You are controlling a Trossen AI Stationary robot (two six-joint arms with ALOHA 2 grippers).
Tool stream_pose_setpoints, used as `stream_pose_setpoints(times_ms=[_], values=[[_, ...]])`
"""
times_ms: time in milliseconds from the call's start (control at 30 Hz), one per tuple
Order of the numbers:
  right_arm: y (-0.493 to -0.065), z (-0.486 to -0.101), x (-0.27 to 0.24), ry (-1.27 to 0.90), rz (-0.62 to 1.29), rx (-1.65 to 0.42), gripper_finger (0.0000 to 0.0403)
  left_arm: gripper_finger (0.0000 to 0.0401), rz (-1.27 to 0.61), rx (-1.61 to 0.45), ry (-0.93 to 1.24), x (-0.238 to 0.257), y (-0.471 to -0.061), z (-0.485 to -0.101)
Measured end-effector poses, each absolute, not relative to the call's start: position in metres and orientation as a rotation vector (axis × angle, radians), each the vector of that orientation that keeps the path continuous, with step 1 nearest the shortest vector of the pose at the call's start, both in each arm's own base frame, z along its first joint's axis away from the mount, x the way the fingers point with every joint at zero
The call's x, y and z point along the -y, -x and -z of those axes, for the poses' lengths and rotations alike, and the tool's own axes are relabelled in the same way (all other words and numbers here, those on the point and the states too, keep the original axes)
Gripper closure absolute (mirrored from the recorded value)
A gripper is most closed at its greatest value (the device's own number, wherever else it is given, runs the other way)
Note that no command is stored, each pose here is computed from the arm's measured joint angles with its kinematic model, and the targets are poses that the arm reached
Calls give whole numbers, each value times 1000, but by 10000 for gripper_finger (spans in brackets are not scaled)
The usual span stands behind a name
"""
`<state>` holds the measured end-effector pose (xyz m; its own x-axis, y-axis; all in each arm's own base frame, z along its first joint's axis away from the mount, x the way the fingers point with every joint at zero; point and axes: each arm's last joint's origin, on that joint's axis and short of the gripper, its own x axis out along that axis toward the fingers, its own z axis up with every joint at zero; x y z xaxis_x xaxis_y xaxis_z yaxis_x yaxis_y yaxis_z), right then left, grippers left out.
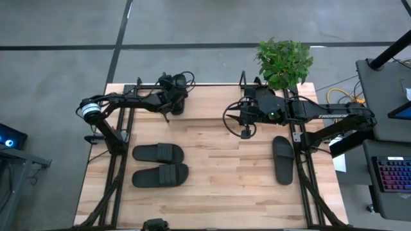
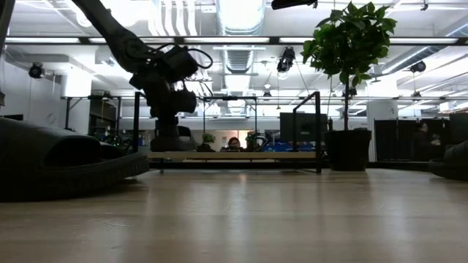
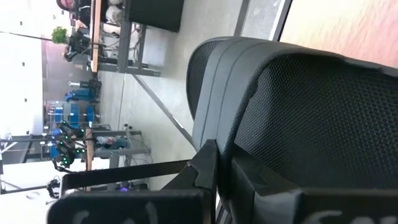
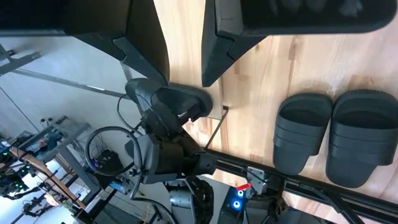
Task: Pick and place slides into the shelf
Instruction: Put the black slide on the shelf
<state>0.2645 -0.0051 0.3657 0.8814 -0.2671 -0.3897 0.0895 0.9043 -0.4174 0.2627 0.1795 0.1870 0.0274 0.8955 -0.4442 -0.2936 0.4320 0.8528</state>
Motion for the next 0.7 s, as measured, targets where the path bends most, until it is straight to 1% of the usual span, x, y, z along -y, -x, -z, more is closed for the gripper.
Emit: stream_pose_setpoints(times_ms=[267,333,700], values=[[-264,-366,5,401,191,-456,319,401,-1028,-1198,-638,-180,-263,-188],[-264,-366,5,395,192,-456,319,394,-1028,-1198,-638,-180,-263,-188],[-264,-366,5,394,192,-457,319,312,-1021,-1211,-640,-180,-263,-188]])
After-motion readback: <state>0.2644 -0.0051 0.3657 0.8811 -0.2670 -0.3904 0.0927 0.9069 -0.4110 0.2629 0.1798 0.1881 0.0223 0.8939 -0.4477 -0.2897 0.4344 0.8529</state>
